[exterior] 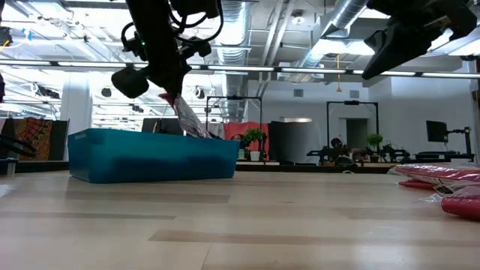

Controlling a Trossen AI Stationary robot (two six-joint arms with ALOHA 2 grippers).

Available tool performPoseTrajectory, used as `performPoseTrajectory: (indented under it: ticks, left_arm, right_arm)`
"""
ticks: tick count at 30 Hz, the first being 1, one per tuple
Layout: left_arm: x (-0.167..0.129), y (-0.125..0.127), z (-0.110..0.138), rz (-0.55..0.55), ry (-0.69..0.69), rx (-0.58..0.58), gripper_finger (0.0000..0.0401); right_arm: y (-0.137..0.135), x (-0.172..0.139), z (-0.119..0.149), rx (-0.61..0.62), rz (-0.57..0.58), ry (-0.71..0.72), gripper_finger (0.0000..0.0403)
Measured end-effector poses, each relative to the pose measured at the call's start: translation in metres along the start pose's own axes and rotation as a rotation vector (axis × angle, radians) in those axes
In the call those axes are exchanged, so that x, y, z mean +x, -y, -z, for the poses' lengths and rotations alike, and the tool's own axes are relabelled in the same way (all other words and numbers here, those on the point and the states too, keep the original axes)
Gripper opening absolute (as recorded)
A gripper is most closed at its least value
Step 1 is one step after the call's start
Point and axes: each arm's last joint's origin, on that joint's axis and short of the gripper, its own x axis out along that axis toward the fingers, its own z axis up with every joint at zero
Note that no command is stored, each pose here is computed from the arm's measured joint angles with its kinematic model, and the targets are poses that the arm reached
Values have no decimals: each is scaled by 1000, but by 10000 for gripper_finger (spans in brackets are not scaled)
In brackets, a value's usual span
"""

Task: Sort popcorn bags into baskets
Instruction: Put the red popcorn bag into the blue bin

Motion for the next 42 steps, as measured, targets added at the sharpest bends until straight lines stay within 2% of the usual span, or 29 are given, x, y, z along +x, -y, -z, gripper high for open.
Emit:
performPoseTrajectory:
  ticks: [4, 12, 15, 19, 23, 28, 31, 35, 42]
  left_arm:
    - [0, 0, 1, -1, -10, 46, 41]
    - [-3, 2, 2, -13, -70, 106, 165]
    - [-11, 6, -8, -8, -107, 178, 205]
    - [-26, 17, -25, 53, -176, 208, 238]
    - [-46, 33, -28, 213, -287, 256, 246]
    - [-69, 53, -17, 449, -460, 293, 247]
    - [-80, 57, -7, 538, -538, 294, 242]
    - [-94, 51, -1, 559, -597, 292, 235]
    - [-109, 35, 5, 517, -614, 311, 231]
  right_arm:
    - [-1, 3, 0, -4, 0, -12, 41]
    - [-5, 13, 1, -2, -1, -58, 50]
    - [-8, 14, 2, 23, -38, -77, 50]
    - [-13, 14, 8, 86, -62, -140, 50]
    - [-20, 13, 20, 135, -57, -249, 48]
    - [-38, 17, 47, 213, -63, -338, 41]
    - [-49, 18, 64, 247, -66, -385, 35]
    - [-61, 16, 80, 301, -74, -413, 27]
    - [-77, 22, 105, 320, -91, -472, 23]
